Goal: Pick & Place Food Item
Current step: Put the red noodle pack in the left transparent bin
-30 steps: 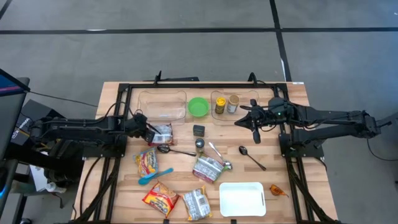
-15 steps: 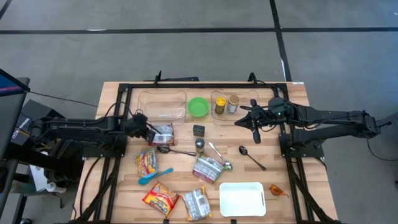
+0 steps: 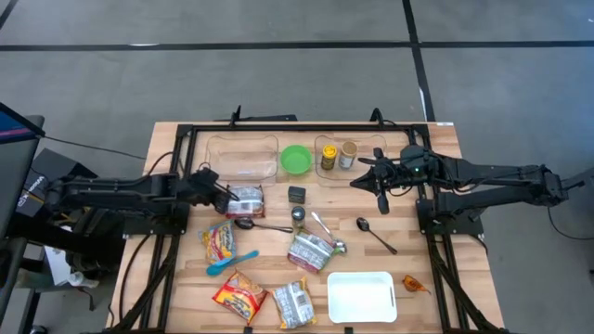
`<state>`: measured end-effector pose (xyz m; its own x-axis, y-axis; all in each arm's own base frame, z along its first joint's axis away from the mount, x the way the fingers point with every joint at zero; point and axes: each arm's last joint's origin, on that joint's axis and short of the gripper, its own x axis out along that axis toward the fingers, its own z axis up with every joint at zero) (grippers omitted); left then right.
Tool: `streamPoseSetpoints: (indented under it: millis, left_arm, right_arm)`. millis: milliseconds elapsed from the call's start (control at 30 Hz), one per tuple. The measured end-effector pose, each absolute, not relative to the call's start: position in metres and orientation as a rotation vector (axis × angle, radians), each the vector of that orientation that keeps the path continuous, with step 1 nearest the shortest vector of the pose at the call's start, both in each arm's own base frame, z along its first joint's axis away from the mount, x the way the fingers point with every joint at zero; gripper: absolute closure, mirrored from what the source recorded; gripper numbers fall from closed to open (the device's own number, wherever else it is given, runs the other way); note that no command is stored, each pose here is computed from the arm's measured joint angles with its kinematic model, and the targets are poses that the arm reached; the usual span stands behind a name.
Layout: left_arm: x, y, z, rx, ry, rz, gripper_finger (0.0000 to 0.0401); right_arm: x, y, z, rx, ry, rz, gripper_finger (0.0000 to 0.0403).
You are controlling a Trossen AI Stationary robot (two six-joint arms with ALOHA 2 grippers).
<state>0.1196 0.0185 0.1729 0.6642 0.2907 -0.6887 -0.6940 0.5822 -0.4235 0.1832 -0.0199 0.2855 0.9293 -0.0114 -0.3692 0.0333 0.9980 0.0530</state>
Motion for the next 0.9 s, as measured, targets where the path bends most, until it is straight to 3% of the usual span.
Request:
streamPoseSetpoints:
  millis: [167,667,900]
  left_arm:
    - [0.116,0.018,0.177,-0.746,0.571,0.603,0.0401]
    - [0.114,0.018,0.160,-0.799,0.732,0.734,0.0399]
    - [0.121,0.020,0.156,-0.798,0.753,0.755,0.0365]
  right_arm:
    - [0.183,-0.020,0.285,0.059,0.383,-0.023,0.0398]
    - [0.183,-0.020,0.284,0.062,0.398,-0.023,0.0398]
    - [0.183,-0.020,0.284,0.064,0.398,-0.023,0.0398]
